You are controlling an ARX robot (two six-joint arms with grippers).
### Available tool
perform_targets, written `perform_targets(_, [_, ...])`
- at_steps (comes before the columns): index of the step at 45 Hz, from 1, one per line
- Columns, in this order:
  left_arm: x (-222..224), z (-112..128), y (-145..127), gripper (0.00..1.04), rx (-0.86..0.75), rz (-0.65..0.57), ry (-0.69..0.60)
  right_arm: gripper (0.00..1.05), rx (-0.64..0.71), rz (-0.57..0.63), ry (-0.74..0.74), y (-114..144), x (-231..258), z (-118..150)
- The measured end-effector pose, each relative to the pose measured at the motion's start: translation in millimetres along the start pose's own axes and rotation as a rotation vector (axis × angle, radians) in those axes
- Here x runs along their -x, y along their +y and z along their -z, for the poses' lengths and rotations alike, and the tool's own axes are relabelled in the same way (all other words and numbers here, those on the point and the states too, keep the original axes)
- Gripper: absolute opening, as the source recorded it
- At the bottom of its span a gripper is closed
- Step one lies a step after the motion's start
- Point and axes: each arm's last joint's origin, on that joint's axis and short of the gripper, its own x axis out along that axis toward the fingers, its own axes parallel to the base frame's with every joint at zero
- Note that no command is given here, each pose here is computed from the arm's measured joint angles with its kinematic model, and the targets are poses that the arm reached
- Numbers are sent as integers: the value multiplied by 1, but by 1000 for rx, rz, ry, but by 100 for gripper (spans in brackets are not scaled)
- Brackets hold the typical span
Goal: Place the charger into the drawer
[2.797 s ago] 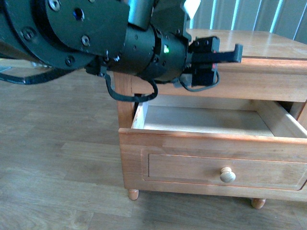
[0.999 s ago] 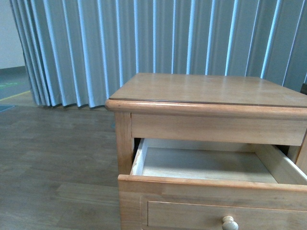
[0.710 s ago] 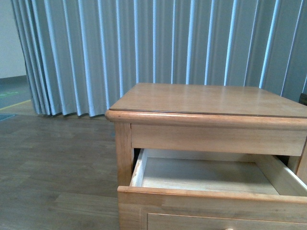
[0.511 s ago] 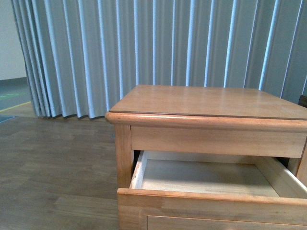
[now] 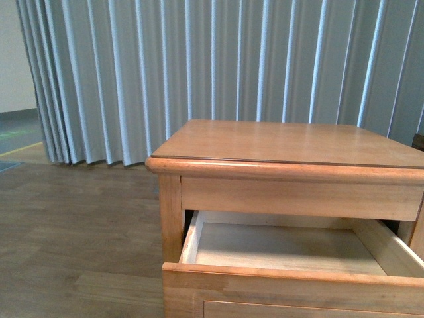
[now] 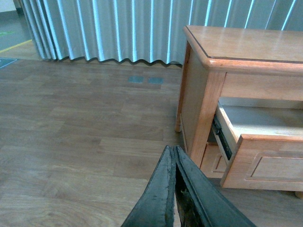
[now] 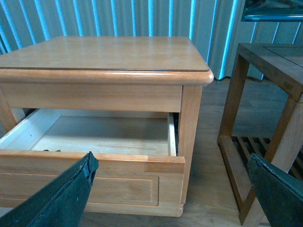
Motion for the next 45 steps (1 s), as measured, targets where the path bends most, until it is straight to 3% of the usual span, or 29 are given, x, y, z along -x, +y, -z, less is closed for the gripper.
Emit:
perform_targets(5, [0, 5, 5, 4, -2, 32, -2, 96, 0, 0, 0, 0, 0, 0])
perform_targets(10, [0, 10, 12, 4, -2, -13, -2, 96, 0, 0, 0, 0, 0, 0])
perform_targets(32, [0, 31, 13, 4, -2, -6, -6, 96, 0, 0, 0, 0, 0, 0])
perform_targets(45, [1, 31, 13, 4, -2, -6, -9, 96, 0, 0, 0, 0, 0, 0])
